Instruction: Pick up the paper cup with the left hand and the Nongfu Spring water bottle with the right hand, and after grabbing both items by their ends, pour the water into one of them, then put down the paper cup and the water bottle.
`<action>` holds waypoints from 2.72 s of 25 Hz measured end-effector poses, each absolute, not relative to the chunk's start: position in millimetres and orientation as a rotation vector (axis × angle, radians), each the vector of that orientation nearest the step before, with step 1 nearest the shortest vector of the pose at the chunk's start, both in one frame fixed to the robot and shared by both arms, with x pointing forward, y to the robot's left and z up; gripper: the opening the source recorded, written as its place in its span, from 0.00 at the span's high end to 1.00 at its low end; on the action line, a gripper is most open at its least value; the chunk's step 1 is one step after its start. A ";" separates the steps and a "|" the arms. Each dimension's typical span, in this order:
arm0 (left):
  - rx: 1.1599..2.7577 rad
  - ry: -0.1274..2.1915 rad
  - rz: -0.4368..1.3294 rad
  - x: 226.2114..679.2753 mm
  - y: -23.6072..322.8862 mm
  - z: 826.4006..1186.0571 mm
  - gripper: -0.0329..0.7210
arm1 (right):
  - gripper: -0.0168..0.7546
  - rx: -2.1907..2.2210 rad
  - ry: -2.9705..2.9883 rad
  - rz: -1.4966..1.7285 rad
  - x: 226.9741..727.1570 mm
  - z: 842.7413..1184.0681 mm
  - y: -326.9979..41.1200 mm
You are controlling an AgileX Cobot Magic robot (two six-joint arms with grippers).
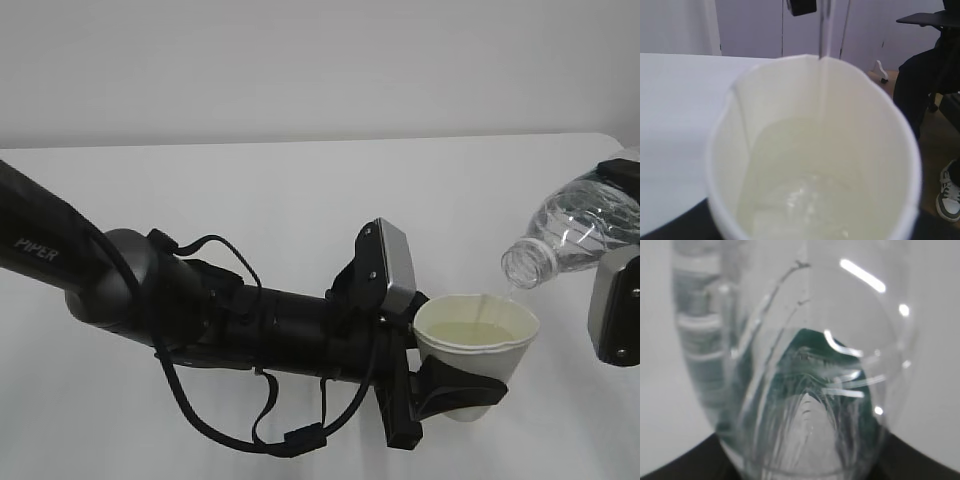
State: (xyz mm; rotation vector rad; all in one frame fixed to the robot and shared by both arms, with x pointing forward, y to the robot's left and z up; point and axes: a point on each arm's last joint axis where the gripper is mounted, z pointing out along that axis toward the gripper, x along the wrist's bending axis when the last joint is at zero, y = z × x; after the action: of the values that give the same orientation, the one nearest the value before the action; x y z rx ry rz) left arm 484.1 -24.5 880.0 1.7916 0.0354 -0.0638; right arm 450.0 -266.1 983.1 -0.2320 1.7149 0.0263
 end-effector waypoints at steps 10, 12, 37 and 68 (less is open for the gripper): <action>1.792 0.035 -0.064 484.1 -24.5 880.0 0.45 | 0.52 -0.232 1.713 0.026 450.0 983.2 -266.1; 1.794 0.036 -0.063 484.1 -24.5 879.9 0.45 | 0.52 -0.232 1.713 0.026 450.0 983.2 -266.1; 1.762 0.123 -0.005 492.2 -24.7 882.3 0.45 | 0.52 0.086 1.745 0.291 449.9 982.4 -266.5; 1.770 0.212 0.071 501.3 -23.2 880.0 0.46 | 0.52 0.941 1.457 1.093 451.1 993.3 -266.4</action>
State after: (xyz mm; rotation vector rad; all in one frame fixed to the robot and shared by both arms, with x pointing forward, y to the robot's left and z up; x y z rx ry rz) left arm 501.3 -23.2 880.0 1.7703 0.2124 0.0710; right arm 451.1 -266.4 993.3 0.9405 1.4574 1.0929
